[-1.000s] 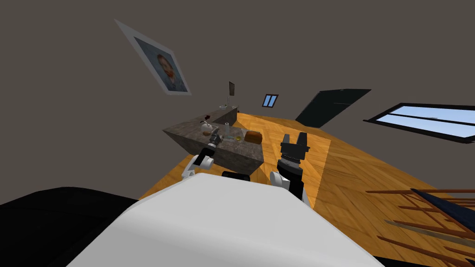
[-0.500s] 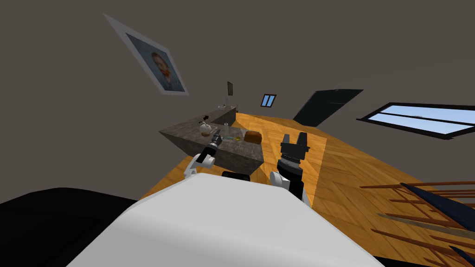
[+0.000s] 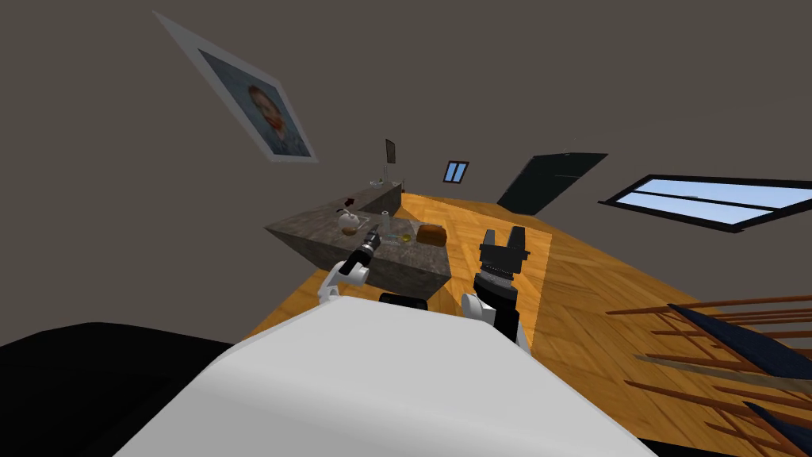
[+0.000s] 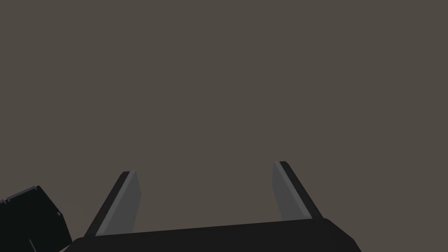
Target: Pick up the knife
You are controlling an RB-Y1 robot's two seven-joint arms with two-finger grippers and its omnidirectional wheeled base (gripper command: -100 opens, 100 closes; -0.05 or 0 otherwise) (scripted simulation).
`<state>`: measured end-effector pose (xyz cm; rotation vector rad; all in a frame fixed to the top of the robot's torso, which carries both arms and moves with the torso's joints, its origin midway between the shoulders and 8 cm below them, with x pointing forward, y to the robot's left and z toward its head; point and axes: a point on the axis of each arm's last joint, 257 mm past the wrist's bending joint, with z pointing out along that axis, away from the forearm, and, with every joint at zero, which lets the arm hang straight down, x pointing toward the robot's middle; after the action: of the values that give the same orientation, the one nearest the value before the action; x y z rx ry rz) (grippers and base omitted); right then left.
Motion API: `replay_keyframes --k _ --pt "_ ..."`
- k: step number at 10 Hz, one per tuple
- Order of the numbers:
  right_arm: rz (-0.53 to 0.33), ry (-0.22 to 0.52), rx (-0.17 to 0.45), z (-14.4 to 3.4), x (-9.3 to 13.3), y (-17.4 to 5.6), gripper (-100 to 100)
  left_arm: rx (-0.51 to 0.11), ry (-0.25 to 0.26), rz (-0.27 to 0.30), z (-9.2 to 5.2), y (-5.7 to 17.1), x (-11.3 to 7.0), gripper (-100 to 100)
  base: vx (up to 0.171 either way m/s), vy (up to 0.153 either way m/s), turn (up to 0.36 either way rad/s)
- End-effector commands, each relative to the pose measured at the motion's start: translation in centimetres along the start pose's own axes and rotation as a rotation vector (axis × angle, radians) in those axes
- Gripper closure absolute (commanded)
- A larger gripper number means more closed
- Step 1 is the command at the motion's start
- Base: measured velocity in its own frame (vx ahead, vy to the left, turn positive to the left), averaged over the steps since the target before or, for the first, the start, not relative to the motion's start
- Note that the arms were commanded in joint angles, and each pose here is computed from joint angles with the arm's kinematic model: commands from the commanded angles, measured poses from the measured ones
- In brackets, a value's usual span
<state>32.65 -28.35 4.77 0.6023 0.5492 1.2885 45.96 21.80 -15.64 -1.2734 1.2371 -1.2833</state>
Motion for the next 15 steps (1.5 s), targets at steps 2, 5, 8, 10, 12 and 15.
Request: replay_keyframes --k 2,5,8,10,12,15 --pt "0.0 0.0 0.0 0.0 0.0 0.0 0 -0.073 -0.011 -0.005 0.4 2.0 0.0 -100 0.012 0.019 -0.061" --pt "0.0 0.0 0.0 0.0 0.0 0.0 0 -0.157 -0.022 -0.007 0.8 4.2 0.0 -100 0.018 0.026 -0.065" --pt "0.0 0.0 0.0 0.0 0.0 0.0 0 -0.216 -0.033 -0.008 0.8 5.7 -0.2 -100 0.012 0.019 -0.043" --pt "0.0 0.0 0.0 0.0 0.0 0.0 0 -0.26 -0.041 -0.007 0.8 6.8 -0.2 -100 0.013 0.019 -0.045" --pt "0.0 0.0 0.0 0.0 0.0 0.0 0 -0.301 -0.048 -0.006 0.8 7.8 -0.3 -100 0.009 0.016 -0.048" --pt "0.0 0.0 0.0 0.0 0.0 0.0 0 -0.379 -0.063 -0.002 0.6 9.7 -0.5 -100 0.015 0.024 -0.057"
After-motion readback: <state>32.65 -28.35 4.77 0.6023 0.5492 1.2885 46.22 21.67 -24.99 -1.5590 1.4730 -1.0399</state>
